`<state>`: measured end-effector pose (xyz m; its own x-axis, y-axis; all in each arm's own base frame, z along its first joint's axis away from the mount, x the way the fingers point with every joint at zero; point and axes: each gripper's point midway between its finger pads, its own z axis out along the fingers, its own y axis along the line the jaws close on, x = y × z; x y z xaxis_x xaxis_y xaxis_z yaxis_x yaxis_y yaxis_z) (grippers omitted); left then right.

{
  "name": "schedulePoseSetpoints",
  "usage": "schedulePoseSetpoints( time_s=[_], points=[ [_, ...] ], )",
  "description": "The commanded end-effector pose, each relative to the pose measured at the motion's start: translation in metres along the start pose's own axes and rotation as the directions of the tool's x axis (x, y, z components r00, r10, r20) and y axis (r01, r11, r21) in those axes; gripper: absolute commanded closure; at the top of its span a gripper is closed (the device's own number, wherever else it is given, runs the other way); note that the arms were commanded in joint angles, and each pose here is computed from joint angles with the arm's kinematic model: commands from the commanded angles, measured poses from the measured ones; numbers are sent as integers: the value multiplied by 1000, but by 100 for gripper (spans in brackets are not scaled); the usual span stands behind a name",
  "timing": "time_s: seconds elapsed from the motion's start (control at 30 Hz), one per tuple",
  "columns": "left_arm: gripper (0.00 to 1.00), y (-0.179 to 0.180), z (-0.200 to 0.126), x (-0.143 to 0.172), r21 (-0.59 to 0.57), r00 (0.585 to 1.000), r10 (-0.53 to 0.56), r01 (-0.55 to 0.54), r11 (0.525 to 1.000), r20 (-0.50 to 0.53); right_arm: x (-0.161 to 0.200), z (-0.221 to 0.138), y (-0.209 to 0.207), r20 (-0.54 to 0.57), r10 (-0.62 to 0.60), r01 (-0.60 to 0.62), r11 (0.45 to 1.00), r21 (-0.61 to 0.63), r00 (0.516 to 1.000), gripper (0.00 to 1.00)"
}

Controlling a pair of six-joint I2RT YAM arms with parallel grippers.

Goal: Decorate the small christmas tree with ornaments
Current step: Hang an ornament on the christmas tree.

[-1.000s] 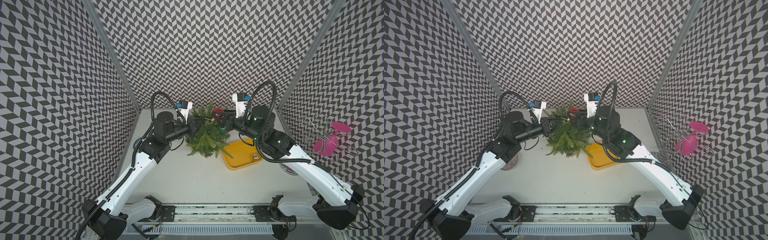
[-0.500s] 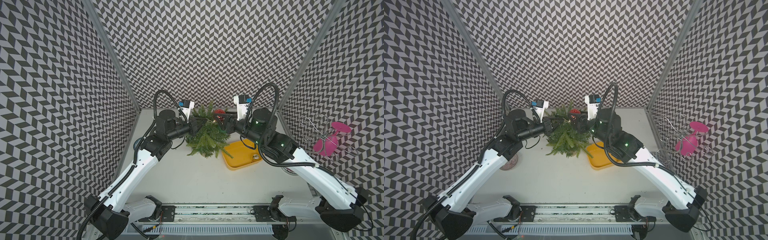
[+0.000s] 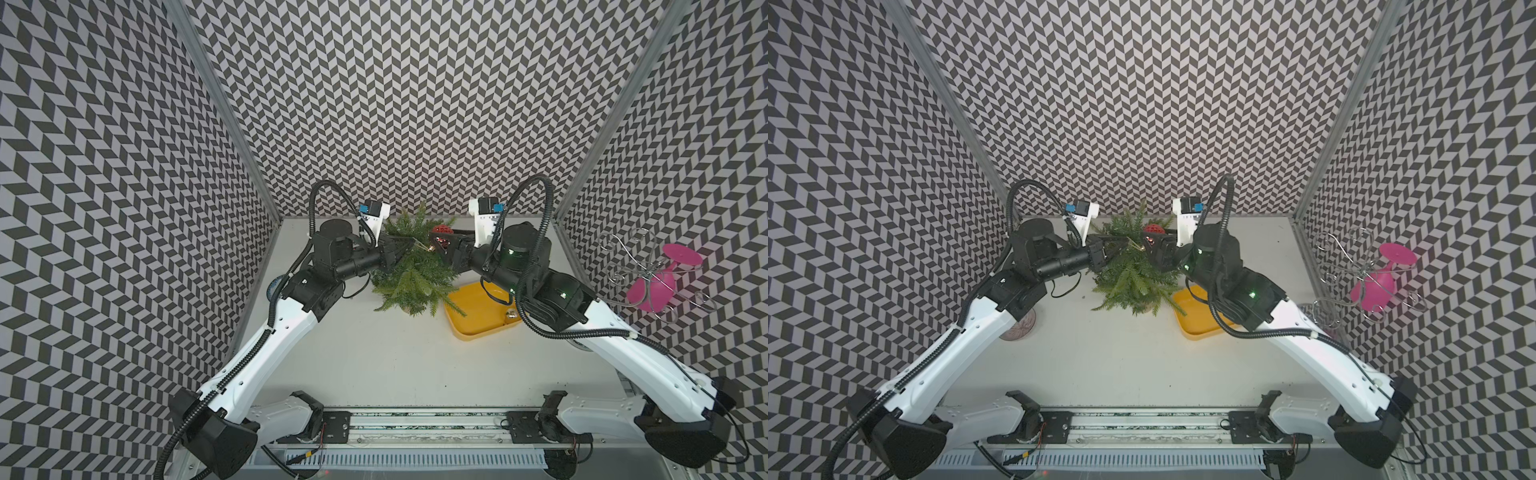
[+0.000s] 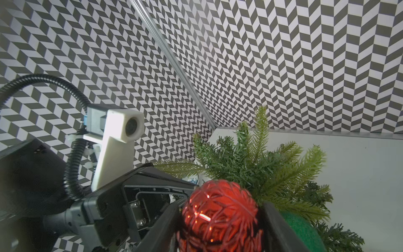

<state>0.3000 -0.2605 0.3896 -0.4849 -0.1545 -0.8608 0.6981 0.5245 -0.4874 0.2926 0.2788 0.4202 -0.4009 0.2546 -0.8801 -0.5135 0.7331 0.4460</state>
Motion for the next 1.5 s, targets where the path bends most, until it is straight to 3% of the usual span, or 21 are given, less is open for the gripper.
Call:
schedulePoseSetpoints(
  time_s=[0.0,0.43,0.67,0.9,1.47],
  points=[
    [100,-9,-5,-14,15,999,29,-29,999,26,-18,-7,5,83,35,-33,999,-15,996,44],
    [99,-6,-6,-12,-5,999,34,-34,999,9,-5,-5,-2,48,49,-51,998,34,998,44],
    [89,-4,-6,-10,-13,1000,29,-29,999,2,9,-5,-2,15,53,-53,998,37,998,44],
    [67,-7,-12,-15,-19,999,28,-28,999,22,12,-9,2,11,71,-71,997,11,997,44],
    [50,-25,-12,-26,-1,997,46,-46,999,57,19,-9,12,3,92,-92,995,-43,996,44]
  ],
)
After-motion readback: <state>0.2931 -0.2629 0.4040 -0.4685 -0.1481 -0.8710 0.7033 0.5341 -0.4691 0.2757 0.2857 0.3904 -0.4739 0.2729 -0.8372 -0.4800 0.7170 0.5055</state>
